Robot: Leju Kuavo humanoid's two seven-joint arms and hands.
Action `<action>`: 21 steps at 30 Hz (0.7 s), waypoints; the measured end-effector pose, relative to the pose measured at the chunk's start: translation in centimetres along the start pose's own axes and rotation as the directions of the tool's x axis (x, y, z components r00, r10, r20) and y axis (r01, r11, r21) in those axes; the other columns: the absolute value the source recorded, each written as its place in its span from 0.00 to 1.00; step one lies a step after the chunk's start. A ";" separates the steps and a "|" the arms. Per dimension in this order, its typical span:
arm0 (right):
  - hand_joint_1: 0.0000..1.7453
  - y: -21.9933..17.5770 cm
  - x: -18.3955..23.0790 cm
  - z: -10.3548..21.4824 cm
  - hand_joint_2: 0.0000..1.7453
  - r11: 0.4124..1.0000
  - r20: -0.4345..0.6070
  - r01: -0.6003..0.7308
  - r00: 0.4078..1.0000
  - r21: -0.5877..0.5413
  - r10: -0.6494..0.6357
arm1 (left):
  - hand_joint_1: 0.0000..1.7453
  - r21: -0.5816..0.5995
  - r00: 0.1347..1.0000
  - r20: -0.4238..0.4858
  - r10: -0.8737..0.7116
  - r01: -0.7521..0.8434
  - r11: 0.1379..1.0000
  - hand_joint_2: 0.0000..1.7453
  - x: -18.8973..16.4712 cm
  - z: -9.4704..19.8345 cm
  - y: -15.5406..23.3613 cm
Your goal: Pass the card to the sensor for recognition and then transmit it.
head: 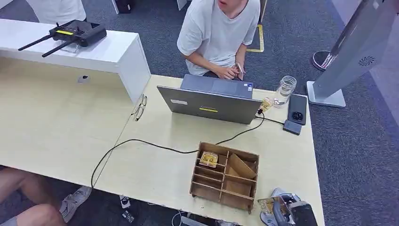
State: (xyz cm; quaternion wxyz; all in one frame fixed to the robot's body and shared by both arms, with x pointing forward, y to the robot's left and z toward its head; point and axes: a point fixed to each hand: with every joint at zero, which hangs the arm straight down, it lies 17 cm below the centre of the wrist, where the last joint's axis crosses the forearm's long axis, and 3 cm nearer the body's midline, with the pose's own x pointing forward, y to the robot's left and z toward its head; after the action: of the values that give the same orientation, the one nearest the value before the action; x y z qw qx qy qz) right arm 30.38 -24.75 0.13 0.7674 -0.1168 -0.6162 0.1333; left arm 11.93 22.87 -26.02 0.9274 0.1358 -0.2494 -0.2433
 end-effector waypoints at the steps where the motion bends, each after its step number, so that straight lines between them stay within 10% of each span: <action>1: 1.00 0.0 -0.1 0.0 1.00 1.000 -0.005 -0.001 1.000 -0.002 0.001 | 0.00 0.000 1.000 -0.001 0.000 0.000 1.000 0.00 0.0 0.0 0.0; 21: 1.00 -1.1 -1.8 -0.9 1.00 0.994 -0.040 -0.101 0.994 -0.037 0.100 | 0.00 -0.001 1.000 -0.031 0.003 -0.003 1.000 0.00 -0.2 -0.1 0.0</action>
State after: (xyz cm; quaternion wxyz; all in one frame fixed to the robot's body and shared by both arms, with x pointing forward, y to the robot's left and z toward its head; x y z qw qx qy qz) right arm 30.98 -26.39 -1.34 0.7689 -0.1652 -0.5972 0.1575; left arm 11.78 23.00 -26.18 0.9316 0.1386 -0.2349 -0.2401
